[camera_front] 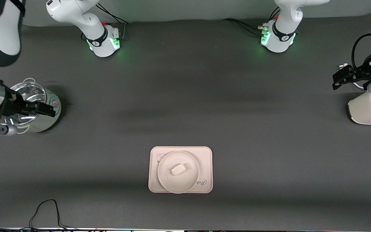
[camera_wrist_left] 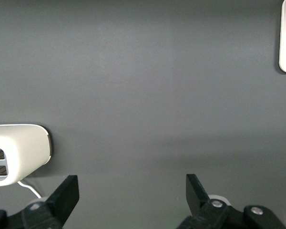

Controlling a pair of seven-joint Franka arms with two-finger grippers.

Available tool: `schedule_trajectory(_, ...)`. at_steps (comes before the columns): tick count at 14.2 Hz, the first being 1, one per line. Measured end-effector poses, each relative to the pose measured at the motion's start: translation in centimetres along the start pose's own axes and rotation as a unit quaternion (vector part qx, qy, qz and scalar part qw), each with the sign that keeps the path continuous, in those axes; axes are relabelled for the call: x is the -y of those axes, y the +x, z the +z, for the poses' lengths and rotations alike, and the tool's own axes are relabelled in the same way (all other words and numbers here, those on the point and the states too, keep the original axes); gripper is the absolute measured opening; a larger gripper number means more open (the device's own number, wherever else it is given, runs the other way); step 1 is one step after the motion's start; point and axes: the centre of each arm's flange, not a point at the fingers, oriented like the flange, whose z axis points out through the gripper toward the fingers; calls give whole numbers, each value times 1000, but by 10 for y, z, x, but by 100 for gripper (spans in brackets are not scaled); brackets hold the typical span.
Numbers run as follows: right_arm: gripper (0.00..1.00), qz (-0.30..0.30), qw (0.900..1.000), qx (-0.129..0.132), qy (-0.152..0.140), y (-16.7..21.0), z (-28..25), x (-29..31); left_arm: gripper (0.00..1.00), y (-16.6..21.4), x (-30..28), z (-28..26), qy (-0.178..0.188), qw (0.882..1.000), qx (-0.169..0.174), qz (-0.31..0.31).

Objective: Place bun in plate and plate on tray

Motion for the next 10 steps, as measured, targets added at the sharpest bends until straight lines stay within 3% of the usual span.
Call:
schedule_trajectory(3,100,0,1000,7,19,-17,-4,-29,100,0,-2,-1,0,1000,-1,2)
schedule_trajectory(10,100,-41,999,6,19,-71,-11,-24,100,0,-8,-2,0,1000,-2,8)
